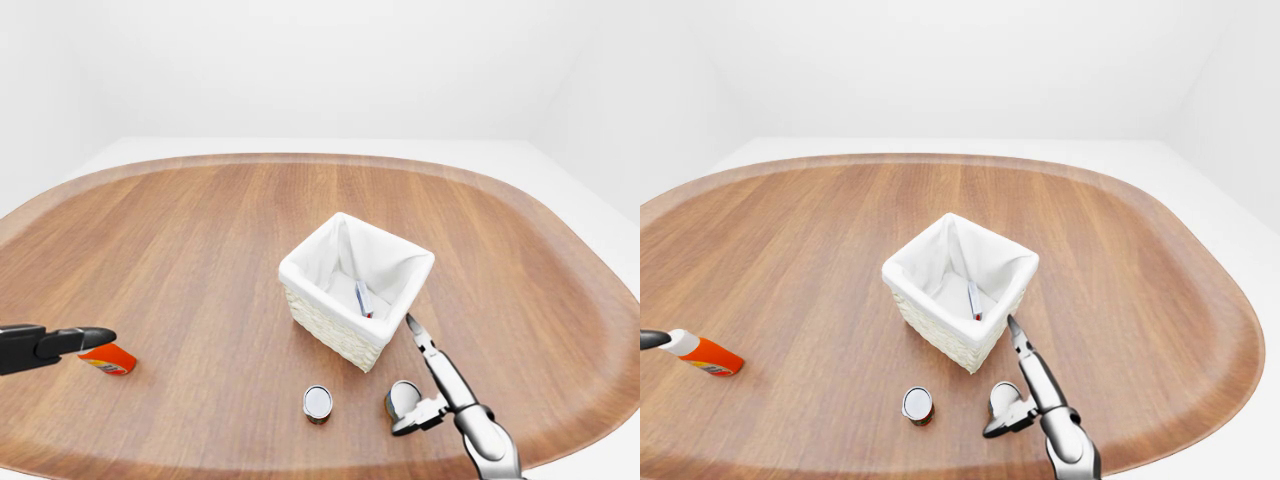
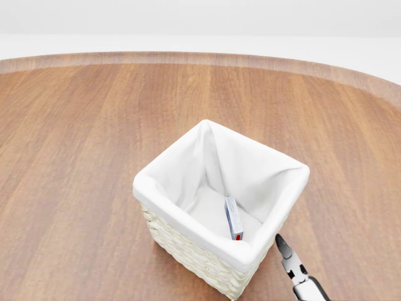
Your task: Pick up the alphabet soup and the cream cheese box, and put them in the basket.
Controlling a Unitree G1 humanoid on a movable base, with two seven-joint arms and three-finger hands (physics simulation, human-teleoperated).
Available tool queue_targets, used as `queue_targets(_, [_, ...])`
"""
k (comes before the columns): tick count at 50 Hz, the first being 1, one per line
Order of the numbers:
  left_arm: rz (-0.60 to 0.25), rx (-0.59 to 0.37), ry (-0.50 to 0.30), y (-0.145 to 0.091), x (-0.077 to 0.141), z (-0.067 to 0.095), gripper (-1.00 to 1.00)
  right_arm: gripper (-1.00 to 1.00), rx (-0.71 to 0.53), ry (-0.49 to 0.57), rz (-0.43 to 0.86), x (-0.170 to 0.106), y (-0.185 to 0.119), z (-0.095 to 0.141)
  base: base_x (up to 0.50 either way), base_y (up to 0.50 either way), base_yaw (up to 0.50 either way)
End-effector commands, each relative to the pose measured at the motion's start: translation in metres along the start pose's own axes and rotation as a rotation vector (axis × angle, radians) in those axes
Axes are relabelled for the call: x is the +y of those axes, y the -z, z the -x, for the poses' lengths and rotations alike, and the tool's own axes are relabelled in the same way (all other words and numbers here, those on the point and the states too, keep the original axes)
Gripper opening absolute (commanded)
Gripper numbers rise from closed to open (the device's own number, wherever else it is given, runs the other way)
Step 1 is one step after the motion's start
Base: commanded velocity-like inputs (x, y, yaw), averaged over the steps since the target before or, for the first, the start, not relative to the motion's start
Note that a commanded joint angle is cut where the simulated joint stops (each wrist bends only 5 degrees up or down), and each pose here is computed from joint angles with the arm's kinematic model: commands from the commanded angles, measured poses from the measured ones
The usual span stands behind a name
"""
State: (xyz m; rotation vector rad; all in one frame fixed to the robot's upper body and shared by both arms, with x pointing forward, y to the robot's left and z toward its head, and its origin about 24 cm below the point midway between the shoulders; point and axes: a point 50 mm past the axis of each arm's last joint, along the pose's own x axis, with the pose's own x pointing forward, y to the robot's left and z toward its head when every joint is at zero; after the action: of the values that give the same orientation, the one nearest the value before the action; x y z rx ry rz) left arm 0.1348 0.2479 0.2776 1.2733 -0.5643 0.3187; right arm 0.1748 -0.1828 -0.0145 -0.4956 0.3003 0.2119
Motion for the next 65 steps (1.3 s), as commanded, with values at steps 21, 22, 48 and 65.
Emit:
queue_targets(21, [0.017,-0.062,-0.037,-0.011,0.002,-0.003,1.0,1.0,0.101,-0.144,0.038,0.017,0.02,0.023,0.0,0.0,0.0])
queue_targets(22, [0.017,-0.062,-0.037,-0.011,0.002,-0.003,1.0,1.0,0.107,-0.144,0.038,0.017,0.022,0.023,0.0,0.0,0.0])
queue_targets(48, [0.014,-0.064,-0.035,-0.011,0.002,-0.003,1.0,1.0,0.204,-0.103,0.059,0.012,0.045,0.015,0.0,0.0,0.0])
queue_targets(65, [0.02,-0.054,-0.036,-0.009,0.001,-0.004,1.0,1.0,0.214,-0.125,0.089,0.018,0.047,0.004,0.0,0.0,0.0])
